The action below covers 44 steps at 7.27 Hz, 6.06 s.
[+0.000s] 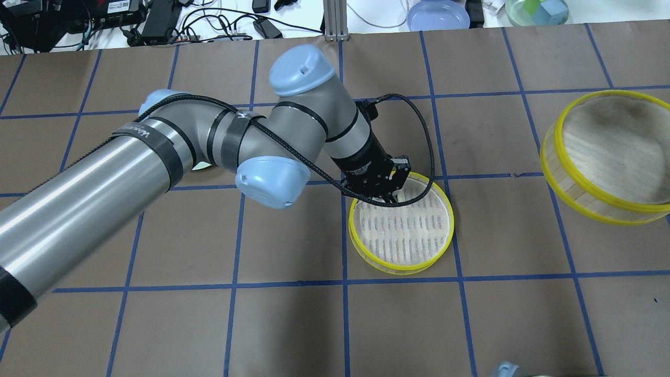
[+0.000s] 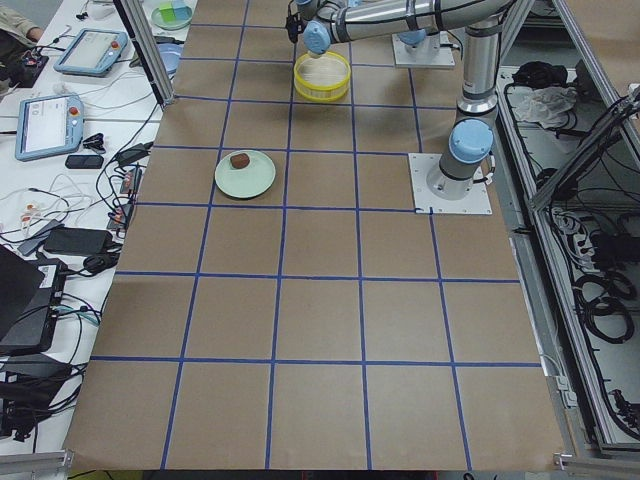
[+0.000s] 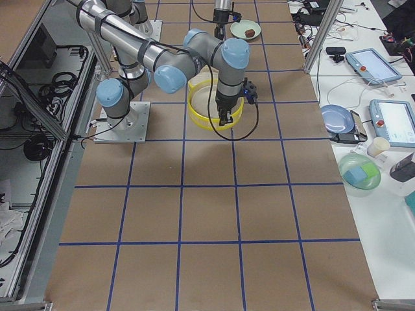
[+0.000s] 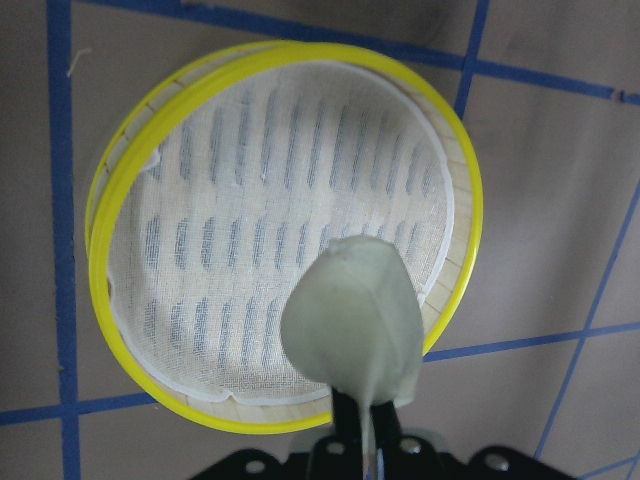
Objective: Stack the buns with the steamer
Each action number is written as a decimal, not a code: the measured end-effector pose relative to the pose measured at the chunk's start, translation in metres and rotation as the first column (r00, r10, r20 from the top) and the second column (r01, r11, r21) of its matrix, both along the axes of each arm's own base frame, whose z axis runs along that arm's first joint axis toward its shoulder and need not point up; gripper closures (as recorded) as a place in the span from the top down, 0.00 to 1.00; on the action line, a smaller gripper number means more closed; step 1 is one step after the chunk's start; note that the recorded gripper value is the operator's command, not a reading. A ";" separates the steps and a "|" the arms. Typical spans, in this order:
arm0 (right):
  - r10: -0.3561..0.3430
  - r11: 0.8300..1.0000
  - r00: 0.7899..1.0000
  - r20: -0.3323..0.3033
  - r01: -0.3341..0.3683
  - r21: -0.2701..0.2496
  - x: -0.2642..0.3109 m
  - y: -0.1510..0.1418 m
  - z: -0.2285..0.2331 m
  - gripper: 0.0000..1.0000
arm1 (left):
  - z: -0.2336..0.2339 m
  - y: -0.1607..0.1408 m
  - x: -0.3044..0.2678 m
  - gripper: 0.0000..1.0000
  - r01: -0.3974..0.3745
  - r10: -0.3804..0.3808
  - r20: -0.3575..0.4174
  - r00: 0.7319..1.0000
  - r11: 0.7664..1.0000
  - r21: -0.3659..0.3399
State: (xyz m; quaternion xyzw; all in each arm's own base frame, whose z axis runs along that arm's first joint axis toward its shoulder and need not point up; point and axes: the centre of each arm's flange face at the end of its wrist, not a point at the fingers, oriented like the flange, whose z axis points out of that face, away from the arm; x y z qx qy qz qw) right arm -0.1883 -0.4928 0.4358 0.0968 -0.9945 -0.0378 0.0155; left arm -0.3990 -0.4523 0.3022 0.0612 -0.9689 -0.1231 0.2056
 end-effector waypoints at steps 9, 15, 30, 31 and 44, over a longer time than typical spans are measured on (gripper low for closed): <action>-0.180 0.982 0.984 -0.009 0.180 0.056 0.118 -0.042 -0.060 0.00 | 0.038 -0.088 0.113 0.98 0.075 -0.034 0.201 0.979 0.977 -0.198; -0.155 0.988 0.987 -0.035 0.154 -0.015 0.308 -0.001 -0.143 0.00 | 0.006 -0.174 0.305 0.93 0.156 -0.042 0.362 0.931 0.944 -0.292; -0.009 1.000 0.999 -0.045 0.008 -0.030 0.346 0.025 -0.162 0.00 | -0.043 -0.196 0.337 0.00 0.035 0.059 0.342 0.938 0.964 -0.263; -0.009 1.000 0.998 -0.054 0.008 -0.023 0.345 0.025 -0.164 0.00 | -0.017 -0.182 0.320 0.00 0.012 0.070 0.331 0.941 0.971 -0.238; -0.070 0.982 0.996 -0.054 0.059 -0.178 0.336 0.006 0.105 0.99 | 0.029 0.042 -0.042 0.98 -0.124 0.113 0.114 0.987 0.988 0.091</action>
